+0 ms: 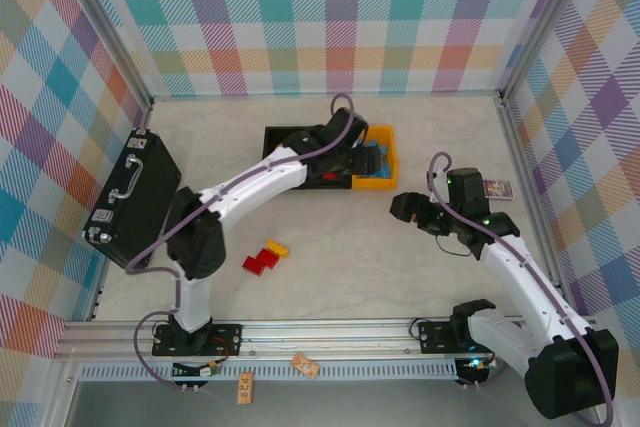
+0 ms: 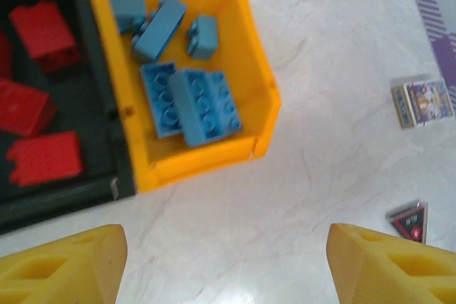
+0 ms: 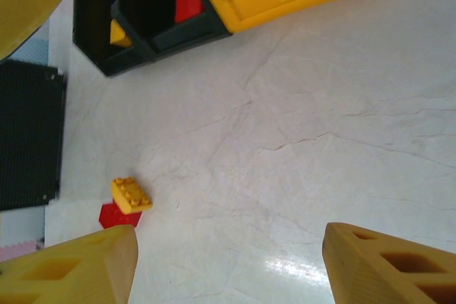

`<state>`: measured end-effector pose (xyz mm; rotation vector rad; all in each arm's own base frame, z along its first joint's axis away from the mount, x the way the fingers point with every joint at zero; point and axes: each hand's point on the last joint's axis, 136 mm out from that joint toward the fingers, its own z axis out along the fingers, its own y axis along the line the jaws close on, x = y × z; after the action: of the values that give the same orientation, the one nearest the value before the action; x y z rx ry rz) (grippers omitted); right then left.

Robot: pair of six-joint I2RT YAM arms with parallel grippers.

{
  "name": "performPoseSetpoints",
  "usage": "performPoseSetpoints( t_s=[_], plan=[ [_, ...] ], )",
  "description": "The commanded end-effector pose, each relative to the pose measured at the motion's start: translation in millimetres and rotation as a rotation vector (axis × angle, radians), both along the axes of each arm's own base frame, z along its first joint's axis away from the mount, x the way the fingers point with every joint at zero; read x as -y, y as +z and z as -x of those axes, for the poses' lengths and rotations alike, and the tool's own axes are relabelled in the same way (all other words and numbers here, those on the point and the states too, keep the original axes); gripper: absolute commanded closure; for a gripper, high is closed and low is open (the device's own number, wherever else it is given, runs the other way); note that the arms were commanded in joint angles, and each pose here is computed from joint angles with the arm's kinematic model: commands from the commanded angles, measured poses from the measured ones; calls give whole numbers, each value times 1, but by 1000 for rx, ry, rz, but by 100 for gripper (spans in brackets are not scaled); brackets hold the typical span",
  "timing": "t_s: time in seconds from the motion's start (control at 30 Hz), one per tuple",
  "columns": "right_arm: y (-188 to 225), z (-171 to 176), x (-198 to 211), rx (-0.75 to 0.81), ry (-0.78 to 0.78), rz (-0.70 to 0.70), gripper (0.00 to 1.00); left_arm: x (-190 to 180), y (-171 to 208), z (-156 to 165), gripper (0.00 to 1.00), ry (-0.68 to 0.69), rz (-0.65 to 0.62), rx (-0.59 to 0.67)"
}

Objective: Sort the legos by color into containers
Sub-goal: Place the lego in the container, then pick up the lego from the middle-left of the table.

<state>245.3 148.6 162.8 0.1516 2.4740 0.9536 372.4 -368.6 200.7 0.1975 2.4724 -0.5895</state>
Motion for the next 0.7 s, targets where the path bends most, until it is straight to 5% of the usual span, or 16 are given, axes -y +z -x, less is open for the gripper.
performPoseSetpoints(
  t_s=[0.0,0.67],
  plan=[
    [19,9,-24,68,141,-24,31,-25,-3,18,27,35,8,-2],
    [2,54,-105,48,557,11,30,-193,-63,145,13,69,-409,-219]
  ],
)
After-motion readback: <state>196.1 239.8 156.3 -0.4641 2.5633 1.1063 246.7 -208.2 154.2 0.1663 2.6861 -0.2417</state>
